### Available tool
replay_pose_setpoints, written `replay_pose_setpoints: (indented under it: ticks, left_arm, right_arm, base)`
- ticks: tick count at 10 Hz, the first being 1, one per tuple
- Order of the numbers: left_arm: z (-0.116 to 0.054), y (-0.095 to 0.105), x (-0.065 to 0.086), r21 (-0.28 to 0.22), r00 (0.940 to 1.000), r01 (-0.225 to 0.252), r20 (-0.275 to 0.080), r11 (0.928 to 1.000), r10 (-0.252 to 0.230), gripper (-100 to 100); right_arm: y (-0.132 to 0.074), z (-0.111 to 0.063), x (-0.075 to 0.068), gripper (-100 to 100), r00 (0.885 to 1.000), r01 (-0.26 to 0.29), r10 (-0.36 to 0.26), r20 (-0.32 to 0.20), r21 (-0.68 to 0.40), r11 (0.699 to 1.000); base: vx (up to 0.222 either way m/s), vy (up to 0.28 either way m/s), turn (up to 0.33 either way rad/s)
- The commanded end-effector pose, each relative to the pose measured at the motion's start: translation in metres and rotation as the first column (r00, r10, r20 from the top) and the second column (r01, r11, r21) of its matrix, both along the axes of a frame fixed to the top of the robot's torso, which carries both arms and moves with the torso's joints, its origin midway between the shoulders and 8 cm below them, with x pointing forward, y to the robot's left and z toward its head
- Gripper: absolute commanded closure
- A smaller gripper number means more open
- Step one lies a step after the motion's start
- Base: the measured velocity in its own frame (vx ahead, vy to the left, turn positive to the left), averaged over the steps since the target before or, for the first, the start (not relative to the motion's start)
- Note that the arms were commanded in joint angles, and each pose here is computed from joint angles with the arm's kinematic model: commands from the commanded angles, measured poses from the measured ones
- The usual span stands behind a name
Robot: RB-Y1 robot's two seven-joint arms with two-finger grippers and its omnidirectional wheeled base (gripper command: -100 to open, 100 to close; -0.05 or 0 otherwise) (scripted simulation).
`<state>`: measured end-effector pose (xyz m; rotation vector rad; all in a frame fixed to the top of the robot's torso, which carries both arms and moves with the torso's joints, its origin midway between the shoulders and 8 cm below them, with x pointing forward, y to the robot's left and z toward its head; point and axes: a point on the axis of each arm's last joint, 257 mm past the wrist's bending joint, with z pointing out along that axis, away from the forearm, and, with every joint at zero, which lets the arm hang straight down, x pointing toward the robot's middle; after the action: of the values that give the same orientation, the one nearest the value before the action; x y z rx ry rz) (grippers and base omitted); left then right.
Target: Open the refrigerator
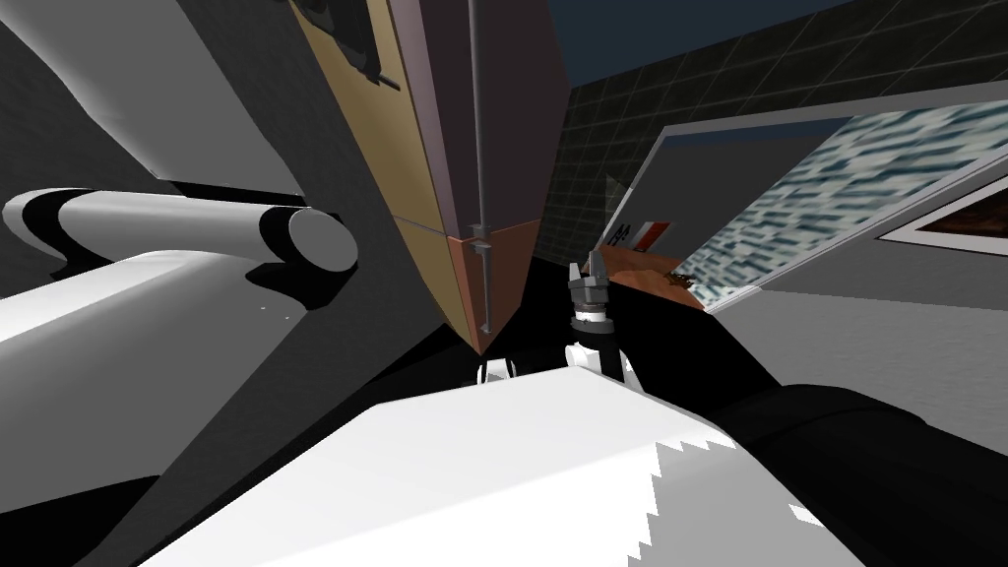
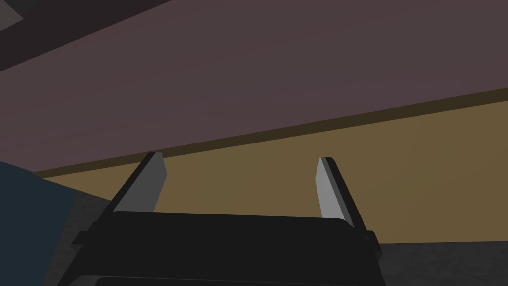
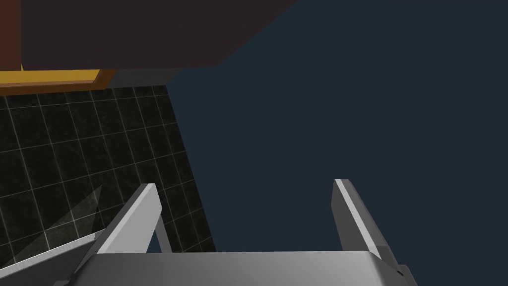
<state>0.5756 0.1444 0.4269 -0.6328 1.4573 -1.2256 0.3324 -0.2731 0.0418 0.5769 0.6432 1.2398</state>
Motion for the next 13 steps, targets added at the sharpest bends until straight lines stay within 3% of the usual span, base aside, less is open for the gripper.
replay_pose_setpoints:
  ticks: [1, 2, 3, 4, 5, 7, 8, 9, 13]
  left_arm:
    - [0.017, -0.015, -0.015, 0.010, 0.9992, 0.034, 0.021, 0.9994, -0.034, -100]
    - [0.013, -0.016, -0.017, 0.030, 0.9990, 0.041, -0.017, 0.9987, -0.041, -100]
    - [0.025, -0.020, -0.025, 0.031, 0.9988, 0.049, 0.005, 0.9983, -0.049, -100]
    - [0.025, -0.020, -0.025, 0.031, 0.9988, 0.049, 0.005, 0.9983, -0.049, -100]
    - [0.021, -0.021, -0.028, 0.051, 0.9981, 0.056, -0.028, 0.9971, -0.055, -100]
    - [0.032, -0.025, -0.036, 0.052, 0.9980, 0.062, -0.009, 0.9967, -0.062, -100]
    - [0.034, -0.027, -0.043, 0.071, 0.9971, 0.073, -0.030, 0.9948, -0.071, -100]
    - [0.038, -0.028, -0.047, 0.072, 0.9970, 0.075, -0.021, 0.9946, -0.074, -100]
    - [0.053, -0.033, -0.075, 0.121, 0.9941, 0.103, -0.048, 0.9873, -0.097, -100]
  right_arm:
    - [0.000, 0.000, 0.000, 0, 1.000, 0.000, 0.000, 0.000, 0.000, 1.000]
    - [0.000, 0.000, 0.000, 0, 1.000, 0.000, 0.000, 0.000, 0.000, 1.000]
    - [0.000, 0.000, 0.000, 0, 1.000, 0.000, 0.000, 0.000, 0.000, 1.000]
    - [0.000, 0.000, 0.000, 0, 1.000, 0.000, 0.000, 0.000, 0.000, 1.000]
    - [0.000, 0.000, 0.000, 0, 1.000, 0.000, 0.000, 0.000, 0.000, 1.000]
    - [0.000, 0.000, 0.000, 0, 1.000, 0.000, 0.000, 0.000, 0.000, 1.000]
    - [0.000, 0.000, 0.000, 0, 1.000, 0.000, 0.000, 0.000, 0.000, 1.000]
    - [0.000, 0.000, 0.000, 0, 1.000, 0.000, 0.000, 0.000, 0.000, 1.000]
    - [0.000, 0.000, 0.000, 0, 1.000, 0.000, 0.000, 0.000, 0.000, 1.000]
  base:
    - [0.010, -0.016, 0.010]
    - [-0.002, -0.015, 0.036]
    - [0.025, -0.024, 0.026]
    - [0.023, -0.017, -0.006]
    - [0.013, -0.025, 0.022]
    - [0.002, -0.031, -0.004]
    - [0.008, -0.033, 0.023]
    - [0.018, -0.038, 0.015]
    - [0.023, -0.038, 0.030]
